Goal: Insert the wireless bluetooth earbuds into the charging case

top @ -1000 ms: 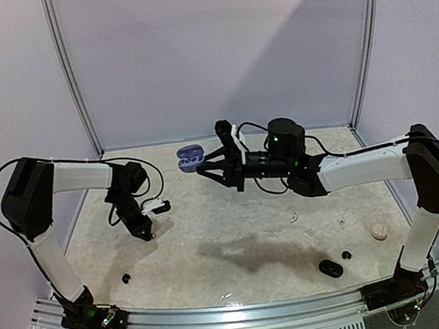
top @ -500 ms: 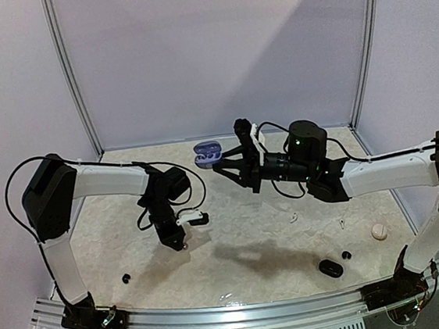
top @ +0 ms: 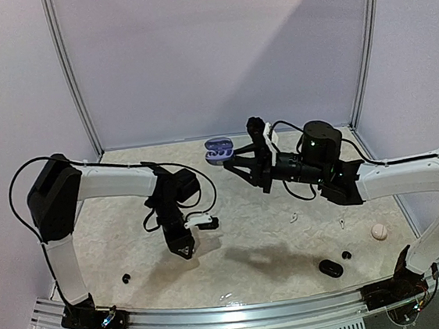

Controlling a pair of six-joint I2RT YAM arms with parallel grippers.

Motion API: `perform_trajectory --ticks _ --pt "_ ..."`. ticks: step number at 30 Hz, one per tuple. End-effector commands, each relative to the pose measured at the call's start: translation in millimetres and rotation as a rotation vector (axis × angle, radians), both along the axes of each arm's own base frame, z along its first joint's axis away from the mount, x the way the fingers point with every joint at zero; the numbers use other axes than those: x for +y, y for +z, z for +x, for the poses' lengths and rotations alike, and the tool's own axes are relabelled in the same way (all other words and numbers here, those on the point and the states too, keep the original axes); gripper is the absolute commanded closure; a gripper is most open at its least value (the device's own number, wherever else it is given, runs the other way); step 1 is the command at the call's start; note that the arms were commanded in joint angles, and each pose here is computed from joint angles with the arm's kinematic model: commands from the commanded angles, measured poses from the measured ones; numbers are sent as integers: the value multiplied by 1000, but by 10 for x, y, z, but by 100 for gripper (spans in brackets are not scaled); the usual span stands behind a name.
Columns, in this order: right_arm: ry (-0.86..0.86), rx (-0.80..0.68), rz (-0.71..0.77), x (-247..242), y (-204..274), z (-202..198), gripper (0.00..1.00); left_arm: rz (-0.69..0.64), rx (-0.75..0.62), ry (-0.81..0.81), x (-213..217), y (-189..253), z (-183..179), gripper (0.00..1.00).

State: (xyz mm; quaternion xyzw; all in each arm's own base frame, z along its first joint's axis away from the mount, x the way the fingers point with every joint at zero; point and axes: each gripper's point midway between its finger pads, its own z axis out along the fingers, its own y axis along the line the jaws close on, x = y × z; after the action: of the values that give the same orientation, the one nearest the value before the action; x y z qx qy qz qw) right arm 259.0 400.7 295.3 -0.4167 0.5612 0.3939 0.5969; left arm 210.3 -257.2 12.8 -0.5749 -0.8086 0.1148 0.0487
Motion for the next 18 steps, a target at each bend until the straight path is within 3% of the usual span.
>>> perform_trajectory --ticks 1,11,14,18 --pt "-34 -34 -1 -121 95 -5 100 -22 -59 -67 -2 338 17 44" --pt "-10 -75 18 -112 298 -56 100 -213 -219 -135 126 1572 -26 42" --pt "29 -86 24 -55 394 -89 100 -412 -222 -100 207 1994 -132 41" --pt "109 -84 50 77 567 -199 100 -677 -333 -98 285 2675 -306 39"
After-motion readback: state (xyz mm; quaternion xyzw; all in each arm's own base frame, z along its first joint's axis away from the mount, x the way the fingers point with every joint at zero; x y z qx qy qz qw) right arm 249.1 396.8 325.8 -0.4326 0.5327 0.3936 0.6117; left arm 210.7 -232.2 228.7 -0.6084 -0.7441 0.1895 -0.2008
